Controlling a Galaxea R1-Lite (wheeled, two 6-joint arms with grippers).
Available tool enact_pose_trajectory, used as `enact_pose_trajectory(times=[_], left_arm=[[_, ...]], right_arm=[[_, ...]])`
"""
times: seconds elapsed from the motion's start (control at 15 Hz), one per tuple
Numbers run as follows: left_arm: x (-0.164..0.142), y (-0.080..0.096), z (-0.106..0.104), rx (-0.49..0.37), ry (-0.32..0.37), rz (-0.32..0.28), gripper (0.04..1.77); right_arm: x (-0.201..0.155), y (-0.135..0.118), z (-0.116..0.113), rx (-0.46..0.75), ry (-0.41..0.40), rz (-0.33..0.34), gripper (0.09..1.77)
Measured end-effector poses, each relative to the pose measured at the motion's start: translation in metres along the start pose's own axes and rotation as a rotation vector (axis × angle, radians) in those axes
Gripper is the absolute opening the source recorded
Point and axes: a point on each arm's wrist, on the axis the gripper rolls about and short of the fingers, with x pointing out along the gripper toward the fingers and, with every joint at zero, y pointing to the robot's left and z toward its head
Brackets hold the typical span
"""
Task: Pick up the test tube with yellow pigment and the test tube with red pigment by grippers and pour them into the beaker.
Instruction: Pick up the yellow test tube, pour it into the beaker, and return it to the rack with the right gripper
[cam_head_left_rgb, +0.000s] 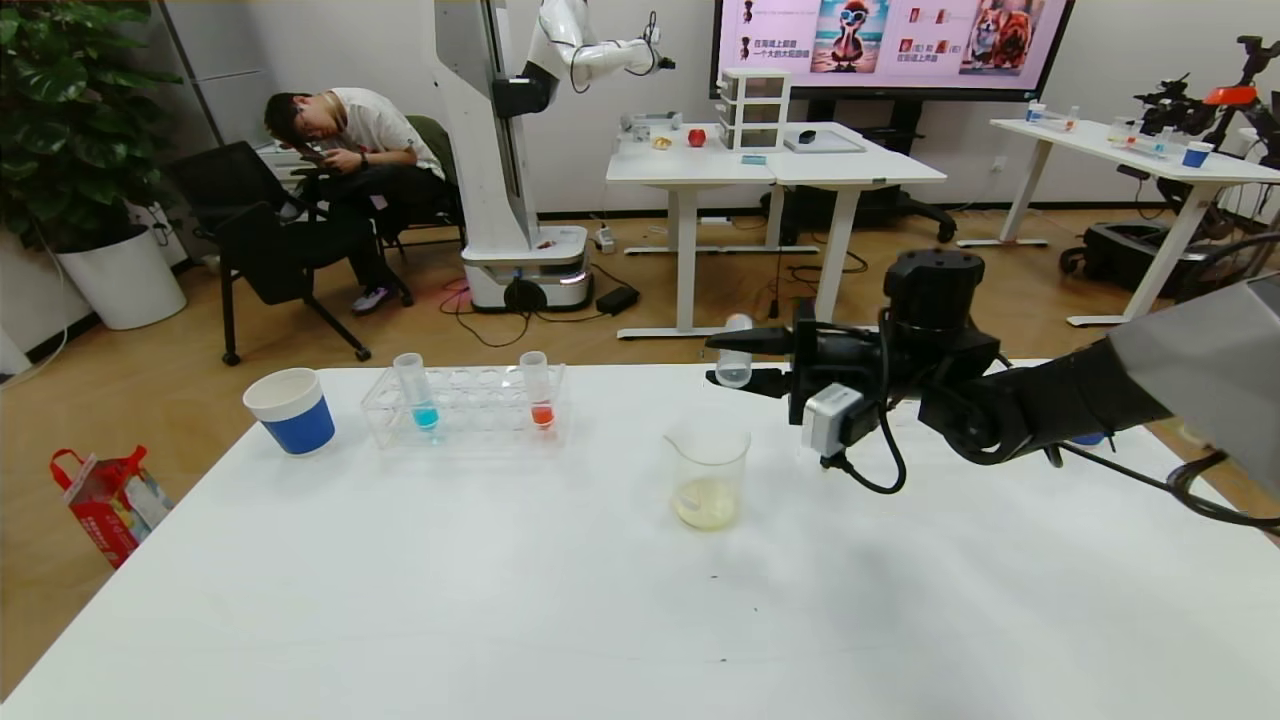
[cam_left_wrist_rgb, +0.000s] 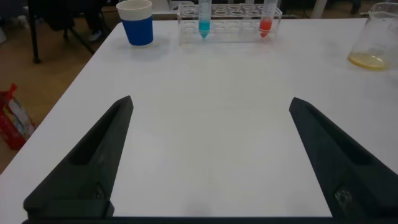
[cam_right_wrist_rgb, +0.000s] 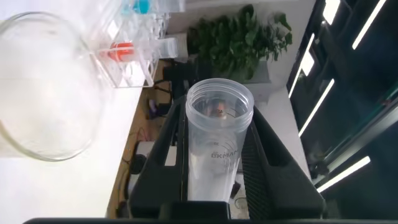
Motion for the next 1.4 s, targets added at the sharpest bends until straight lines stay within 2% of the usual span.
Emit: enact_pose_trajectory(times=[0.13,0.2,0.33,0.47,0.6,0.73,1.0,1.13,1.27,1.4], left_arm=[[0.0,0.0,0.0,0.0,0.0,0.0,1.75],[0.0,0.0,0.0,0.0,0.0,0.0,1.75],[0.0,0.0,0.0,0.0,0.0,0.0,1.75],[0.0,0.0,0.0,0.0,0.0,0.0,1.75],[0.0,0.0,0.0,0.0,0.0,0.0,1.75],[0.0,0.0,0.0,0.0,0.0,0.0,1.75],[0.0,0.0,0.0,0.0,0.0,0.0,1.75],[0.0,0.0,0.0,0.0,0.0,0.0,1.75],[0.0,0.0,0.0,0.0,0.0,0.0,1.75],[0.0,0.0,0.0,0.0,0.0,0.0,1.75]], right_arm=[[-0.013,-0.021,0.004,0.114,0.062,-0.067,0.5],[-0.023,-0.03,0.006,0.174,0.099,-0.124,0.5],[-0.042,-0.042,0.011,0.287,0.16,-0.272,0.5],[-0.058,-0.045,0.015,0.468,0.213,-0.444,0.5],[-0.072,-0.04,0.018,0.703,0.331,-0.631,0.5],[-0.086,-0.032,0.024,0.906,0.443,-0.719,0.5],[-0.111,-0.038,0.04,1.302,0.54,-0.905,0.5],[-0.144,-0.042,0.038,1.361,0.633,-0.978,0.5],[-0.184,-0.045,0.033,1.344,0.713,-1.054,0.5],[-0.23,-0.044,0.028,1.317,0.773,-1.102,0.5]])
